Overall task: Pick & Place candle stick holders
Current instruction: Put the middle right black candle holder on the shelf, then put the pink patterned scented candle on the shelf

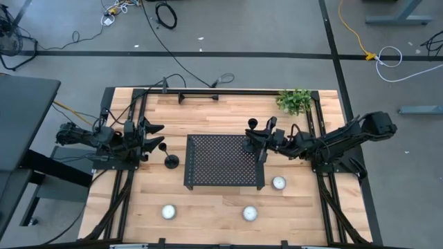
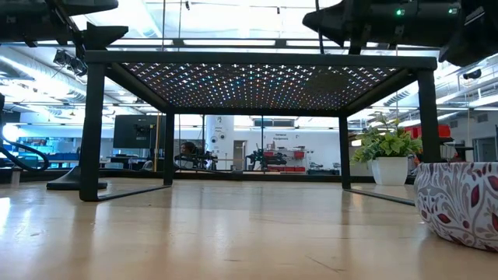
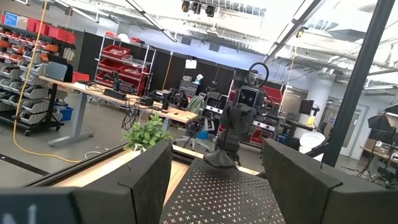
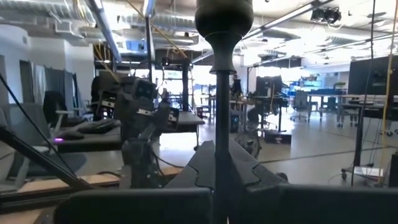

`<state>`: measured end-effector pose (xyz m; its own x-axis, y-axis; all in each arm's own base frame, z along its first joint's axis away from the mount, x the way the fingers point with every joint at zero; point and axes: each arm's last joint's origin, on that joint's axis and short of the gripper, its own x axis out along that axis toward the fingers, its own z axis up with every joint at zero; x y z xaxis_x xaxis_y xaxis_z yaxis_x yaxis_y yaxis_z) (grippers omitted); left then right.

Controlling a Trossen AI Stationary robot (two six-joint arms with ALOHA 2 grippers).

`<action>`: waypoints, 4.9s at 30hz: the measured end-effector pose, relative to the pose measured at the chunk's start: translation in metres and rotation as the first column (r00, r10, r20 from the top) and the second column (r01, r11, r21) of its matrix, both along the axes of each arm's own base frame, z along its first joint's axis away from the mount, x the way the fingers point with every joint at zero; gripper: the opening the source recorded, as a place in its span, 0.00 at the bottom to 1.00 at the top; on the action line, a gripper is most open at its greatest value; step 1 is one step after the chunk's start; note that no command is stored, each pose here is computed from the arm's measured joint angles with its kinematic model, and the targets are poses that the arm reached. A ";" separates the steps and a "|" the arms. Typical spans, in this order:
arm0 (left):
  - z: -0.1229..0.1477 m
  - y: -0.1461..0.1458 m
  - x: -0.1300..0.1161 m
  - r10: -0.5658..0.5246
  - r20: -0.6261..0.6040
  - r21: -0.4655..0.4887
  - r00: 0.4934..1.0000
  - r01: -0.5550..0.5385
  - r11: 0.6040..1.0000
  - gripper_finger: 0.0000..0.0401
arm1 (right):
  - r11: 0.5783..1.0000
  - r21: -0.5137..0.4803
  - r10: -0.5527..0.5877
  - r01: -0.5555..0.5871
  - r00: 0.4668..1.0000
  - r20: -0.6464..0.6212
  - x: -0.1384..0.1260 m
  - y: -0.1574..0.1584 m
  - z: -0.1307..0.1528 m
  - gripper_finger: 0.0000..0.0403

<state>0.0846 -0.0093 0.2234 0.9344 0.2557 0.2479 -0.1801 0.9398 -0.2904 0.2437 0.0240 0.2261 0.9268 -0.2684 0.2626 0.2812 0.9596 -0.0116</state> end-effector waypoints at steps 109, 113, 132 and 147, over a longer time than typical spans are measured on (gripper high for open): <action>0.000 0.000 0.000 0.000 0.000 0.000 1.000 0.000 1.000 0.63 | 0.987 -0.007 -0.161 0.162 0.972 -0.168 -0.038 0.044 -0.005 0.82; 0.000 0.000 0.000 0.000 0.000 0.000 1.000 0.000 1.000 0.63 | 0.979 0.007 -0.200 0.206 0.957 -0.212 -0.044 0.050 -0.008 0.82; 0.000 0.000 0.000 0.000 0.000 0.000 1.000 0.000 1.000 0.63 | 0.985 0.106 -0.101 0.134 0.957 -0.274 -0.087 0.102 -0.018 0.82; 0.000 0.000 0.000 -0.004 -0.001 0.002 1.000 0.004 1.000 0.63 | 0.962 0.270 0.035 0.039 0.964 -0.262 -0.117 0.126 -0.031 0.82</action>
<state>0.0847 -0.0095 0.2234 0.9357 0.2511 0.2479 -0.1763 0.9412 -0.2882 0.1266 0.1500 0.1947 0.9522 -0.2969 -0.0720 0.3051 0.9361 0.1747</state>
